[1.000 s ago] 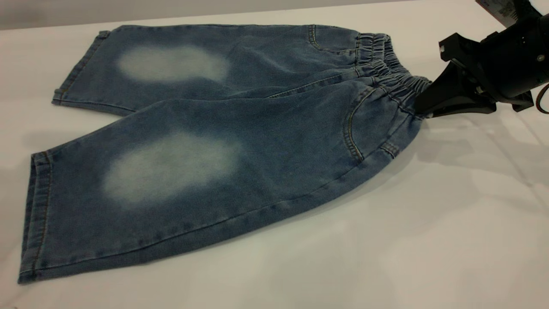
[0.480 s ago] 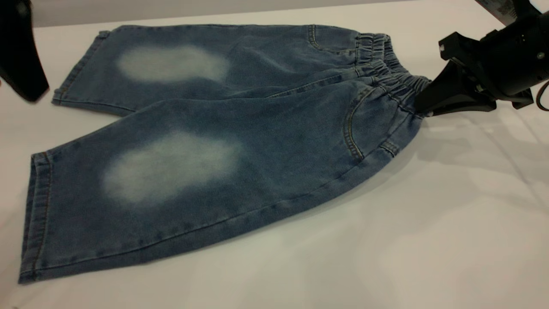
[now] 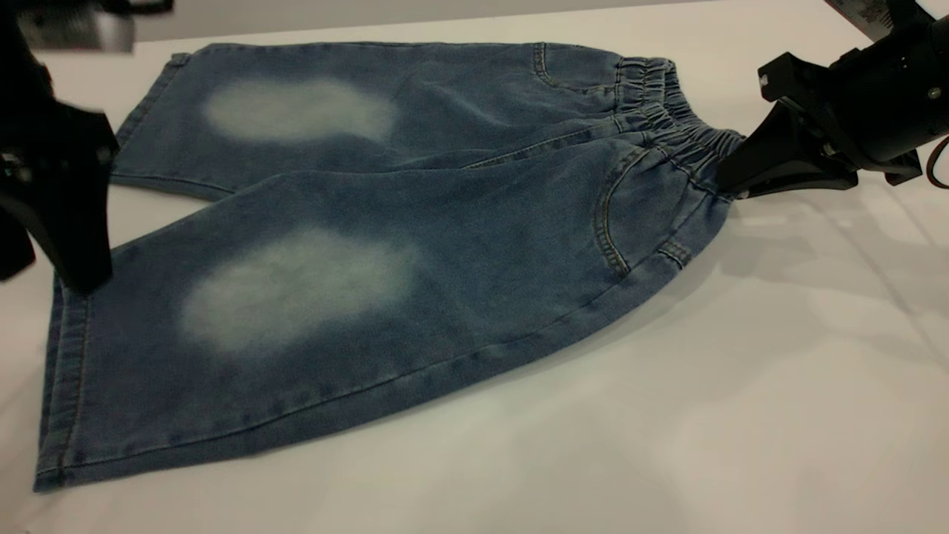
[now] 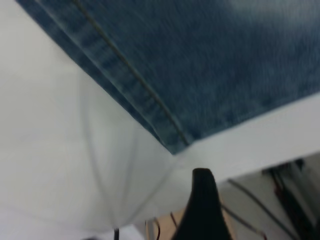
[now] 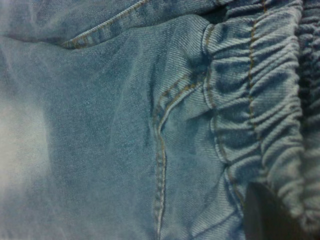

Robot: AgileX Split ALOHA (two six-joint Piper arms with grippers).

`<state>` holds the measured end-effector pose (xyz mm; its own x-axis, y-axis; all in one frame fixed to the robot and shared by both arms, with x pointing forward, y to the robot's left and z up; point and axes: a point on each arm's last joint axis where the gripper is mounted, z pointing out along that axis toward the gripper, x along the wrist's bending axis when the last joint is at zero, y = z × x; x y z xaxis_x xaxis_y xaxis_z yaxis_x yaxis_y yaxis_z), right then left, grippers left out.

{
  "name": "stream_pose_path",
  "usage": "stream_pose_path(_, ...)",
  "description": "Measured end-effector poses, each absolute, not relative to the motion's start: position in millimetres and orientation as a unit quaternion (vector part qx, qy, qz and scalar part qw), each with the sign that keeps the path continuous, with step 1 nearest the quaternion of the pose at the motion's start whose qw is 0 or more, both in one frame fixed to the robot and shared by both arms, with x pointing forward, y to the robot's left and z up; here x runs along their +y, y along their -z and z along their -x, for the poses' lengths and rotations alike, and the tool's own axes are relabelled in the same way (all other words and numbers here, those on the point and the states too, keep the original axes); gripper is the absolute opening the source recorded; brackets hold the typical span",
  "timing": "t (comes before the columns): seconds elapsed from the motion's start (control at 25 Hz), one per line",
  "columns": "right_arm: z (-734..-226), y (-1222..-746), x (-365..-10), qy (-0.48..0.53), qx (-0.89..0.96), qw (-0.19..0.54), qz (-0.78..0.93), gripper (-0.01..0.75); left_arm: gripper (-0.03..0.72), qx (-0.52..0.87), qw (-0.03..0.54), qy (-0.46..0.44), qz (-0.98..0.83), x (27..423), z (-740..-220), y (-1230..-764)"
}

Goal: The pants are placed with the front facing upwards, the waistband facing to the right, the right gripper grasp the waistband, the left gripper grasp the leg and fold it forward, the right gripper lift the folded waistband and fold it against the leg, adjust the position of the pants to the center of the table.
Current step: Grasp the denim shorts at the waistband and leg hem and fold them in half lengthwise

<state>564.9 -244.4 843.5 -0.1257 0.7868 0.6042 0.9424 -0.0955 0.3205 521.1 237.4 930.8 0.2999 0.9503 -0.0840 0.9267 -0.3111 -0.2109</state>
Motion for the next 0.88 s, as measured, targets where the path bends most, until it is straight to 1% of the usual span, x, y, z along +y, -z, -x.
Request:
stream_pose_path(0.12,-565,-843,-245,0.351,-0.663,0.111,0.652,0.032,0.498,-0.557,0.083,-0.087,0.822,230,-521,-922)
stream_pose_path(0.36,-565,-843,-245,0.351,-0.663,0.111,0.652,0.032,0.498,-0.524,0.075,-0.073,0.845,209,-505,-904)
stream_pose_path(0.52,-565,-843,-245,0.351,-0.663,0.111,0.652,0.032,0.498,-0.509,0.084,-0.065,0.854,214,-484,-883)
stream_pose_path(0.68,-565,-843,-245,0.351,-0.663,0.111,0.652,0.032,0.498,-0.503,0.082,-0.054,0.859,222,-469,-868)
stream_pose_path(0.88,-565,-843,-245,0.351,-0.663,0.110,0.652,0.032,0.498,-0.484,0.071,-0.022,0.872,224,-472,-864)
